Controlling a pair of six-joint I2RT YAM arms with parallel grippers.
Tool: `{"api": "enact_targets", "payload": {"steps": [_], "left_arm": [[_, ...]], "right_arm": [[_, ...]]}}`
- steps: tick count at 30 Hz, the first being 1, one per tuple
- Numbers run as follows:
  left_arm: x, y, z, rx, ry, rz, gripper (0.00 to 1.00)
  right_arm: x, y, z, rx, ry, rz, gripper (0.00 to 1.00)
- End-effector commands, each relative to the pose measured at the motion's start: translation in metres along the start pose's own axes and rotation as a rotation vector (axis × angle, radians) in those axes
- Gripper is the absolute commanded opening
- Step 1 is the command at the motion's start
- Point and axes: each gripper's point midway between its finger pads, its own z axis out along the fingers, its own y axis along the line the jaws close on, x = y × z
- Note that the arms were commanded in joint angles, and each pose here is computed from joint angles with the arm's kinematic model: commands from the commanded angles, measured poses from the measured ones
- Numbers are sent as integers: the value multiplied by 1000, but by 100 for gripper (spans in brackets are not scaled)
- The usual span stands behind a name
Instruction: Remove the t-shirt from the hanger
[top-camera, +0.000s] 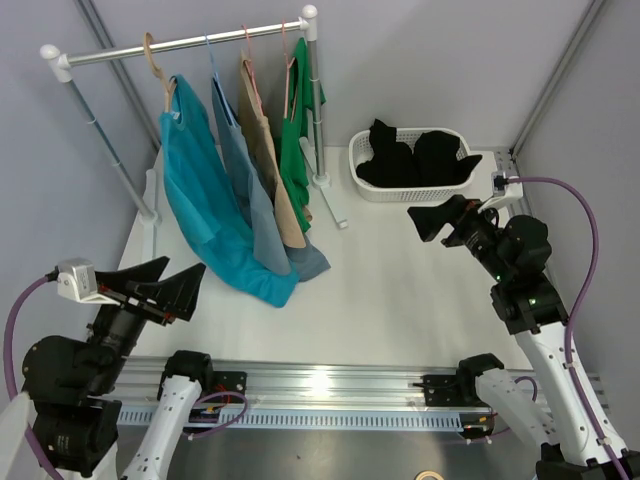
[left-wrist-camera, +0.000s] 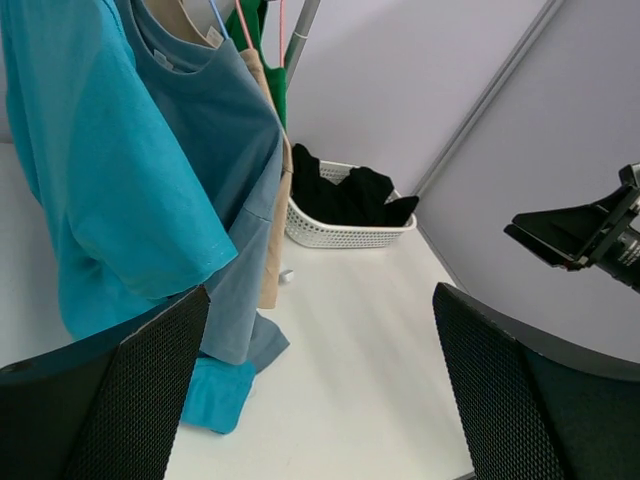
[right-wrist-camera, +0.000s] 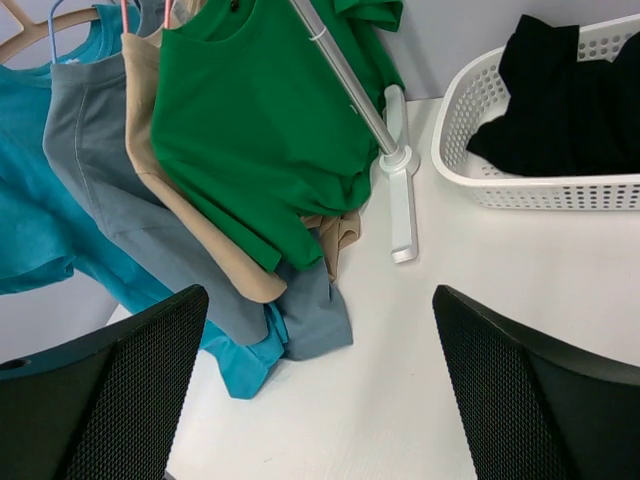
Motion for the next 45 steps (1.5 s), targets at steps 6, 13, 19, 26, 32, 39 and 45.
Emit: {"api": "enact_targets", "payload": {"steps": [6,13,19,26,32,39,45], "left_arm": [[-10,30,22,-167,56,81,99],[-60,52,81,-288,17,209,100],[-110,65,142,-389,-27,224,99],[-133,99,228,-513,-27,238,91],[-146,127,276,-586,-47,294,90],[-155,138,306,-569,-87,295,84],[-152,164,324,-594,-62,292,75]], "right_arm": [[-1,2,5,-16,-6,-19,99],[6,-2,10,-19,4,-14,100],[6,4,8,-51,-1,-8,99],[-4,11,-3,-61,-28,-38,100],[-10,17,-8,-80,-27,-67,99],[-12,17,-7,-76,-23,-91,100],[-11,16,-1,-79,-11,-99,100]]}}
